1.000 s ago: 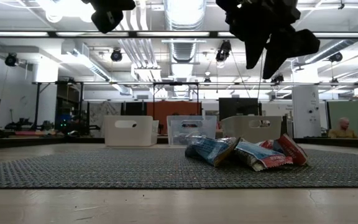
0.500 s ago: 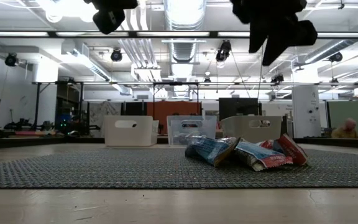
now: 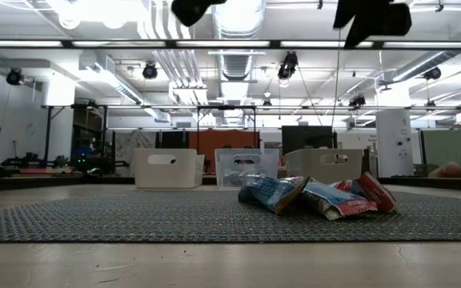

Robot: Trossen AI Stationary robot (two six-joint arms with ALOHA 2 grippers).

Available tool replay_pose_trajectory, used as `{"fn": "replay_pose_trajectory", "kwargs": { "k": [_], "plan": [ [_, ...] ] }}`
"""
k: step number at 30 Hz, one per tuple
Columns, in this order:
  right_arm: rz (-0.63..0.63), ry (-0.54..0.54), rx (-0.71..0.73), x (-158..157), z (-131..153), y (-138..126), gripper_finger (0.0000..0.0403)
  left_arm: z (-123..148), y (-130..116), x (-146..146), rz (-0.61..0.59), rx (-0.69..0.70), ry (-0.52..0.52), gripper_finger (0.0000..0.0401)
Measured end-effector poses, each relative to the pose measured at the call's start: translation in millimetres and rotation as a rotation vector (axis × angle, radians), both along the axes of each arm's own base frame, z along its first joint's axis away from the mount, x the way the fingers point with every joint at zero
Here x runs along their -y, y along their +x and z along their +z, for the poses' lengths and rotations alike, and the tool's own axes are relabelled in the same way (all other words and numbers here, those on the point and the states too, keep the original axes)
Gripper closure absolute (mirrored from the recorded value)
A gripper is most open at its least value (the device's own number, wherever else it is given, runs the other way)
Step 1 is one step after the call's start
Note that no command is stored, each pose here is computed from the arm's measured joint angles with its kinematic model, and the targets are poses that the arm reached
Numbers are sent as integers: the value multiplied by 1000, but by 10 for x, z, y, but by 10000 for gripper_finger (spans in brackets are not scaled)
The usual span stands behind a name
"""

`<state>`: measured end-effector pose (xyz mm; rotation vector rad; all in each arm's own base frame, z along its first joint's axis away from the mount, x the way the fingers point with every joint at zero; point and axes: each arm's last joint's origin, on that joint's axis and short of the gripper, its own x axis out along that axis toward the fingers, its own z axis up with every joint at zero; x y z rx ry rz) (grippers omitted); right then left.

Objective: Pick and place Granola Bars by type
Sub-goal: Put the yellow granola bar into the white bin

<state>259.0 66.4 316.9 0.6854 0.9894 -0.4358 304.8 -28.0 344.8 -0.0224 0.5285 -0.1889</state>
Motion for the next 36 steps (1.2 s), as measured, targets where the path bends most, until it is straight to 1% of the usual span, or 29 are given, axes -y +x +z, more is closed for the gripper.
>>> {"fn": "replay_pose_trajectory", "kwargs": {
  "k": [5,8,11,13,16,18,25,36],
  "plan": [
    [0,-21,122,82,274,-249,232,-1,225,18,-55,-96,92,268],
    [-28,-46,193,137,410,-397,232,-79,361,45,-105,-144,153,251],
    [-51,-62,243,178,502,-509,232,-190,489,102,-185,-179,236,243],
    [-54,-60,264,194,542,-562,232,-252,566,158,-256,-183,310,242],
    [-62,-73,280,210,569,-600,232,-370,663,247,-359,-190,406,242],
    [-59,-79,280,211,570,-601,232,-463,711,300,-411,-201,448,242],
    [-43,-96,263,202,542,-568,232,-888,892,385,-527,-286,521,242],
    [-39,-100,255,201,529,-563,232,-1318,1037,420,-648,-356,594,242]
  ]
}}
